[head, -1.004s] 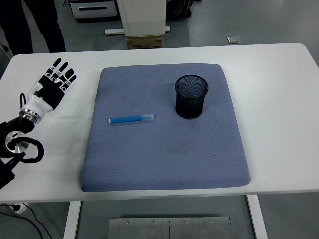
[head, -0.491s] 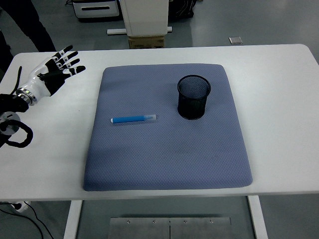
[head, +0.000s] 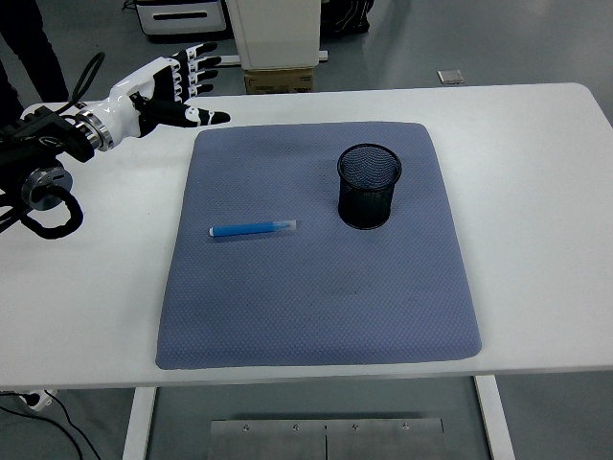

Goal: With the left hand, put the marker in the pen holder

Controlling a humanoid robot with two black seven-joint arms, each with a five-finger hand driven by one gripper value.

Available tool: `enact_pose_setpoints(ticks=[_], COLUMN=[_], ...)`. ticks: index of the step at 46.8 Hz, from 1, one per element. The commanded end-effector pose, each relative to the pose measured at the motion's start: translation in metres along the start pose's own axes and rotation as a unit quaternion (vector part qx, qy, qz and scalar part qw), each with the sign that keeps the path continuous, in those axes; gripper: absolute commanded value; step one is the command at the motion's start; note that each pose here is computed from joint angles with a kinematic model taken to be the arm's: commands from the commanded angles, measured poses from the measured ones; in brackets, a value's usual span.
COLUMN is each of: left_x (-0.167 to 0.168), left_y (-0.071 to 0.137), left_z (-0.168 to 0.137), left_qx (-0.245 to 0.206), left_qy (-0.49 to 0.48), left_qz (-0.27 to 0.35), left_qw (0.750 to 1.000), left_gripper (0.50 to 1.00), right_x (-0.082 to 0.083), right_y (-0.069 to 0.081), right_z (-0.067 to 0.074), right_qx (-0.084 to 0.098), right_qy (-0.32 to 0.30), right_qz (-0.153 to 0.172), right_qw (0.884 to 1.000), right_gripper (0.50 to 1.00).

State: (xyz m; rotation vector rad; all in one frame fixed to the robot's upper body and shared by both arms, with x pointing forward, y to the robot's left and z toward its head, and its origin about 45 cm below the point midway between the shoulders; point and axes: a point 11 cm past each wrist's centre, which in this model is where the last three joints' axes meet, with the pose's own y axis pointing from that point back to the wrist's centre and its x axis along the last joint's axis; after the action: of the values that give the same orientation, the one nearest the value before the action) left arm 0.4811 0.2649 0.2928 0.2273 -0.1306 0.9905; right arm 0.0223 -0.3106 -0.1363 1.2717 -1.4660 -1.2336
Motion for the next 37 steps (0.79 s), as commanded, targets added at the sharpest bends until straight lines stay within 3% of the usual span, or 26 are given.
enact_pose_setpoints(ticks=[1,8,18,30,37], left_x=[-0.004,-0.014,-0.039,-0.042,-0.056], left_y=[0.017,0.010,-0.003,-0.003,-0.005], left_z=[-0.037,-0.030,-0.033,-0.035,-0.040], left_qx=[0.081,0.064,0.117,0.123,0.131], left_qy=[-0.048,-0.050,-0.140,-0.150,-0.209], left_qz=[-0.034,-0.054,-0.118,-0.127,-0.168], left_qw=[0.995,0.995,0.976,0.973,0.954], left_gripper=[1.000,1.000,1.000,1.000,1.000], right_x=[0.000,0.000,0.000,0.000,0.000], right_y=[0.000,0.000,0.000,0.000,0.000], right_z=[0.000,0.000,0.000,0.000,0.000], right_qx=[0.000,0.000,0.000,0.000,0.000], right_qy=[-0.001,0.000,0.000,0.000,-0.001], right_qz=[0.000,0.000,0.000,0.000,0.000], right_qw=[1.000,1.000,1.000,1.000,1.000], right_gripper=[1.000,1.000,1.000,1.000,1.000])
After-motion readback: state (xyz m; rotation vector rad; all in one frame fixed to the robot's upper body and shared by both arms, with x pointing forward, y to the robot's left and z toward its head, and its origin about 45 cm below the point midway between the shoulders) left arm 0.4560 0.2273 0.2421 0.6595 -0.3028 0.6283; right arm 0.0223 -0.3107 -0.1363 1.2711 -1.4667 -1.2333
